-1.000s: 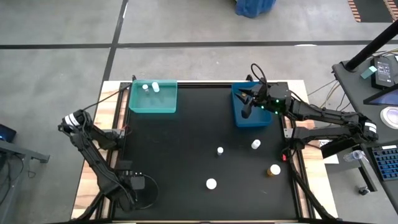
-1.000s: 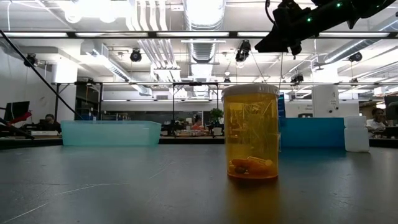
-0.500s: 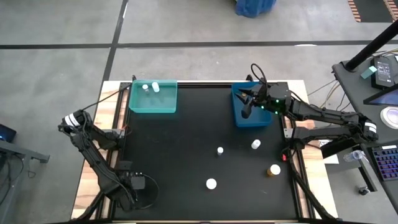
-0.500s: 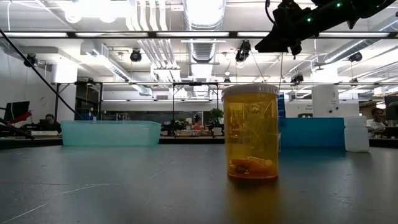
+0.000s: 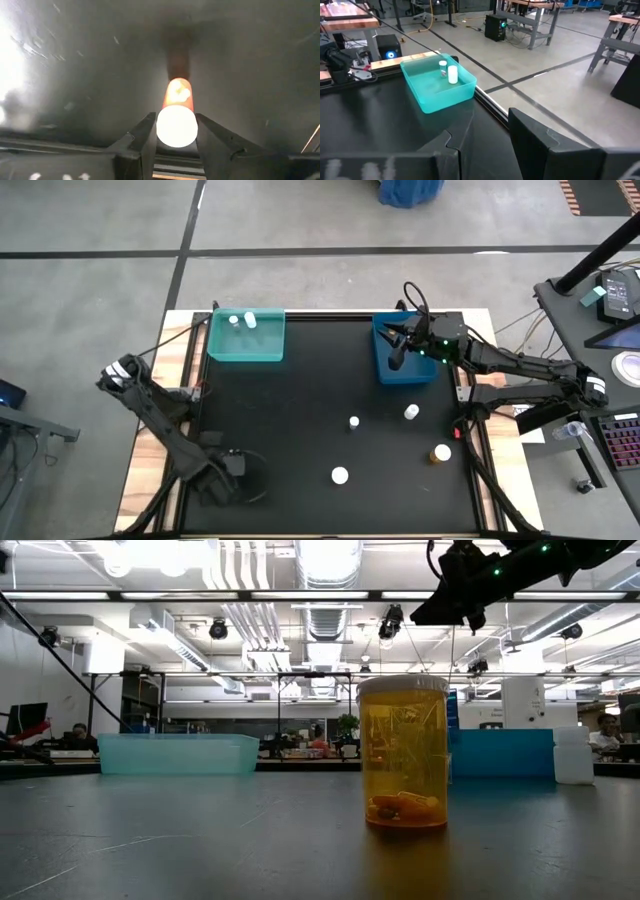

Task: Pick and place medicine bottles into bin by pill shape (circle, oval)
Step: Put the light orange tablet bottle into the blue bin

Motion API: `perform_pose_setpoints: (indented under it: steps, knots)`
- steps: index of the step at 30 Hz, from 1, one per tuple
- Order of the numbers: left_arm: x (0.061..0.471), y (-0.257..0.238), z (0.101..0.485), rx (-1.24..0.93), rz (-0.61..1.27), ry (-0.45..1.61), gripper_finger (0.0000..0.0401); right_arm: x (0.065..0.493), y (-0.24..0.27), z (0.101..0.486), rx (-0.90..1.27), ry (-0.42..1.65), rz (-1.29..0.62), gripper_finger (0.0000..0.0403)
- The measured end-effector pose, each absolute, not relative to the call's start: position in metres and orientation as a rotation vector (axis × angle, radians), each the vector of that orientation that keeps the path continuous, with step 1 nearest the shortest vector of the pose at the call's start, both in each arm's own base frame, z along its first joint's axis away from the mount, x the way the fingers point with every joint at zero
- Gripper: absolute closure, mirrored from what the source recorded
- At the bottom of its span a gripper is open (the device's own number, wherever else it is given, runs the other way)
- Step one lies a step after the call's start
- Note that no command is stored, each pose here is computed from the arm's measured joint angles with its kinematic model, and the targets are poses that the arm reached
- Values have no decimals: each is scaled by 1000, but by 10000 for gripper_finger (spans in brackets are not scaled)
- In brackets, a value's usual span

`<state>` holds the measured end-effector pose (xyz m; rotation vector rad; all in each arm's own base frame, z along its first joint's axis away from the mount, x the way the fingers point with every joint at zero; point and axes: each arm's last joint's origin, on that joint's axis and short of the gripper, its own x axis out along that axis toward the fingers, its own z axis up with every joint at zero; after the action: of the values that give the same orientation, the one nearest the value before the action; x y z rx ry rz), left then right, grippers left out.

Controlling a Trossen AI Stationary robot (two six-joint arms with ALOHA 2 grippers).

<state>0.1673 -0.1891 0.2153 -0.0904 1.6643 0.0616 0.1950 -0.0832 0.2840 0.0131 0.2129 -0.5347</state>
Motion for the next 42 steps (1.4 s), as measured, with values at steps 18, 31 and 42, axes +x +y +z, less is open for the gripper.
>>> perform_pose_setpoints:
  steps: [18,31,42]
  knots:
    - [258,-75,289,243,-94,1328,295,231,-82,270,-33,320,-250,291]
    - [302,-10,303,444,-42,992,295,296,-63,268,-118,369,64,275]
    - [308,-5,307,480,-33,926,295,336,-67,252,-1,469,130,174]
